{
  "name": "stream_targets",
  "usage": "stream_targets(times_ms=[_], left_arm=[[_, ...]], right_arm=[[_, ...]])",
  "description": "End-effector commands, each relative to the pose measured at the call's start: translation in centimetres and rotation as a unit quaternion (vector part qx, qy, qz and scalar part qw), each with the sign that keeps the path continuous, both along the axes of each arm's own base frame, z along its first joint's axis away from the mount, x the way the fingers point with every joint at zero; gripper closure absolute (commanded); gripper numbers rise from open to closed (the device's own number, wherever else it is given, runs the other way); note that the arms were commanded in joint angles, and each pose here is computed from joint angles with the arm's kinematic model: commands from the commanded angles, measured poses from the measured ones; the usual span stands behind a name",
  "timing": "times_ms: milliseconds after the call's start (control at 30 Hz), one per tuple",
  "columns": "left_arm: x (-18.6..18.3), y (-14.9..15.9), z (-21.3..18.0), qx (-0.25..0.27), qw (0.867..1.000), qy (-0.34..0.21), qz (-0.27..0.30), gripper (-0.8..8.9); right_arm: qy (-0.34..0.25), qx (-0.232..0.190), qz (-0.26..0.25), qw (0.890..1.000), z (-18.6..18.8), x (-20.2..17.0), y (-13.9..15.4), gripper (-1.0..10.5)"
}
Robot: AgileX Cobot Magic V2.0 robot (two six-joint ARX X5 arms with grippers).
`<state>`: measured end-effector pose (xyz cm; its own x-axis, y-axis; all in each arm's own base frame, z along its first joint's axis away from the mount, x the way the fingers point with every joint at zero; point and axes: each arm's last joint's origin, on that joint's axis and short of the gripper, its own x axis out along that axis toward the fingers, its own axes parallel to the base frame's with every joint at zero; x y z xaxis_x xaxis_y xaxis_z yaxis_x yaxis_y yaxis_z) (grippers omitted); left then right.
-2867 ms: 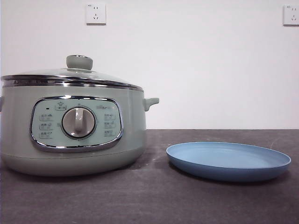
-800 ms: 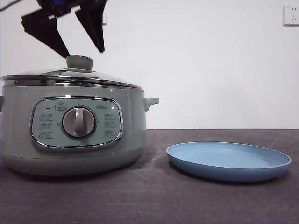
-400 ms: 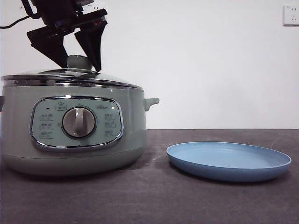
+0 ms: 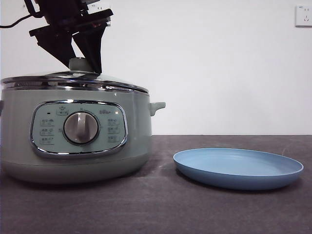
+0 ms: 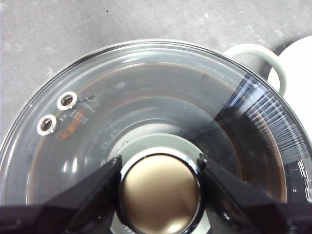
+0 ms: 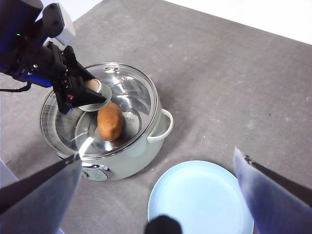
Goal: Take the potato out from the steamer,put the potato on the plate,close the lid
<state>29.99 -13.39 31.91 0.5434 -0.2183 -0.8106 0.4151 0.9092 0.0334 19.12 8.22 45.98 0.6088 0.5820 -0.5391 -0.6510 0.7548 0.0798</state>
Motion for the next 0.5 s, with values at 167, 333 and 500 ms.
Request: stream_targets(times_ms=[167,333,500], left_arm=[[-0.2,0.3,2.6,0.014,1.000,-0.020,-0.002,8.21],[-0.6,0.5,7.3,0.000,0.997,-0.074,-0.010,8.21],[-1.7,1.2,12.0,0.006,0.991,-0.133,0.000,8.21]], right_arm=[[0.002,0.005,0.000,1.000,0.1,0.0,0.1,3.5],[0.002,0.005,-0.001,1.000,0.1,0.0,0.1,3.5],[0.011,0.030,0.004,0.999,0.2,0.0,0.2,3.5]])
